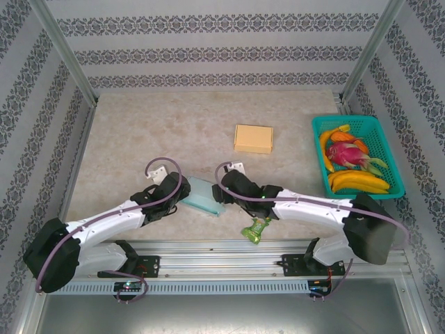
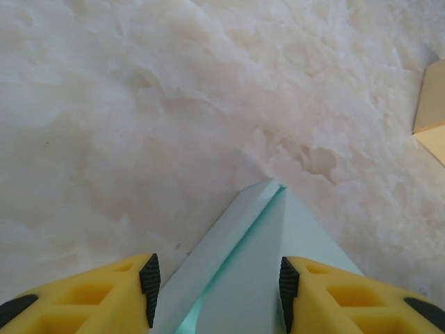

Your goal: Fold the paper box

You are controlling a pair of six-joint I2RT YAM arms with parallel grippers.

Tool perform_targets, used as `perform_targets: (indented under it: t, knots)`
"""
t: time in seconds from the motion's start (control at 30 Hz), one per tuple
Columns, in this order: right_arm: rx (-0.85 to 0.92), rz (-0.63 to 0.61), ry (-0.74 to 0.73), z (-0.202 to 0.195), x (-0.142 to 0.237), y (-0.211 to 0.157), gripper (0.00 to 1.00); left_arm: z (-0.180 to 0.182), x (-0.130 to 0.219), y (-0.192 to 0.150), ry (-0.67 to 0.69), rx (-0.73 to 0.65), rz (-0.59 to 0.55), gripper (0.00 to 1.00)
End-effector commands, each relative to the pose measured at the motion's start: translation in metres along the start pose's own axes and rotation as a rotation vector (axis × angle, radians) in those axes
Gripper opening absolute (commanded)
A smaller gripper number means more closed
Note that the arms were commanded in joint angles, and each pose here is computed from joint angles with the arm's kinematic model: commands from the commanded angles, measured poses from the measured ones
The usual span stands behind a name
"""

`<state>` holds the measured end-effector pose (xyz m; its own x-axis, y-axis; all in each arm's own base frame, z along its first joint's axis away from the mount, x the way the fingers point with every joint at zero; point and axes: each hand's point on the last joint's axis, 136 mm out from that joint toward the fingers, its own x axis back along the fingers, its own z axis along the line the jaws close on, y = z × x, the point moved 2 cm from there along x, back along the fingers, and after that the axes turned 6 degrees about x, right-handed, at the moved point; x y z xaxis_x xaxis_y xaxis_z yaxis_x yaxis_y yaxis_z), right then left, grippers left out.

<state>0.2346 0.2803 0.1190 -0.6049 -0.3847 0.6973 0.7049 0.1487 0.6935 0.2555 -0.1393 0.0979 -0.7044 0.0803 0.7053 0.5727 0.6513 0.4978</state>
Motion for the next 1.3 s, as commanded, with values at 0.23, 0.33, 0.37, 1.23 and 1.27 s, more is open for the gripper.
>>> perform_targets:
  t: [0.23, 0.33, 0.37, 1.23, 1.27]
  knots:
    - [-0.003, 0.020, -0.110, -0.010, -0.036, -0.029, 0.70, 0.032, 0.002, -0.003, 0.108, -0.093, -0.031, 0.62]
    - [0.014, 0.014, -0.120, -0.014, -0.040, -0.033, 0.69, 0.043, 0.012, 0.005, 0.191, -0.139, -0.052, 0.73]
    - [0.025, 0.015, -0.125, -0.014, -0.041, -0.034, 0.70, 0.044, 0.016, 0.008, 0.205, -0.160, -0.052, 0.75]
    - [0.026, -0.022, 0.025, -0.032, -0.060, -0.058, 0.69, 0.051, 0.036, -0.014, 0.313, 0.114, 0.114, 1.00]
    - [0.026, -0.023, 0.034, -0.031, -0.060, -0.059, 0.69, 0.048, 0.035, -0.015, 0.325, 0.110, 0.130, 1.00]
